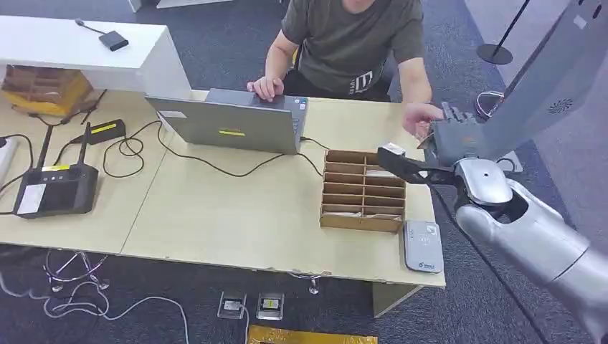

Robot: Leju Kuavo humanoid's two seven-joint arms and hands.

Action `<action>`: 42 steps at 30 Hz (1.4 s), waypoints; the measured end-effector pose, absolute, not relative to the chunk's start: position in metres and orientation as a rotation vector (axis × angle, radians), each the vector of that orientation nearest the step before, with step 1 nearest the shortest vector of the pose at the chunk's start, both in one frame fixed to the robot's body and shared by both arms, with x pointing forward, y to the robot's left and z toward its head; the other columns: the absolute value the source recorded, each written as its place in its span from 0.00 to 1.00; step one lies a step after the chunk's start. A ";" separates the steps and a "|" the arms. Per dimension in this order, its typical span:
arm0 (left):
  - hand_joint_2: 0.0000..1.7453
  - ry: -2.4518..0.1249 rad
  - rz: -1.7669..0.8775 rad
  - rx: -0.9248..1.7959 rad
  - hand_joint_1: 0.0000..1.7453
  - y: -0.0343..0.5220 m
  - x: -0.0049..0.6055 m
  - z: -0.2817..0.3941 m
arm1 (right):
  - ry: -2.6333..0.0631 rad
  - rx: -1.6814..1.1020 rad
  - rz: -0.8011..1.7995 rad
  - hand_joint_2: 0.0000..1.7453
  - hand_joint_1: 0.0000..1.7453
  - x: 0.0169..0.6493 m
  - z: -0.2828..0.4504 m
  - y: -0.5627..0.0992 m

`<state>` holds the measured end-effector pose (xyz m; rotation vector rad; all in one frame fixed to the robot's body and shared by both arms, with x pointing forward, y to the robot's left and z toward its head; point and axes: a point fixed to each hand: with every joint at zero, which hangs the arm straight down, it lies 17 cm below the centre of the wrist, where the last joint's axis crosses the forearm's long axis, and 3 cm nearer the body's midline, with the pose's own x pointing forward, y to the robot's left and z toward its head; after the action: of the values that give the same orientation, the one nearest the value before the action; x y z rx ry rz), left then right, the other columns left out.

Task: Pass the card to the sensor for recognition and then transmit it.

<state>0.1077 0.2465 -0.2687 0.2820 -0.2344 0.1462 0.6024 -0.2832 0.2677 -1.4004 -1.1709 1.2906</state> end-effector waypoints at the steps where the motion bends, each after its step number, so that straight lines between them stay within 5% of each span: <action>1: 0.00 -0.233 0.153 0.284 0.00 0.246 0.107 -0.269 | -1.182 -1.392 1.298 1.00 1.00 0.602 0.267 -0.279; 12: 0.00 -0.222 0.188 0.276 0.00 0.241 0.105 -0.269 | -1.157 -1.304 1.329 1.00 1.00 0.587 0.219 -0.275; 29: 0.00 -0.240 0.103 0.248 0.00 0.244 0.105 -0.271 | -0.930 -1.259 1.194 1.00 1.00 0.489 0.143 -0.408; 42: 0.00 -0.247 0.078 0.255 0.00 0.248 0.107 -0.270 | -0.993 -1.191 1.203 1.00 1.00 0.471 0.142 -0.386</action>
<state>0.1071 0.2477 -0.2705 0.2551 -0.2468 0.0782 0.4711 -0.3860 0.1424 -1.1907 -0.9929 1.2026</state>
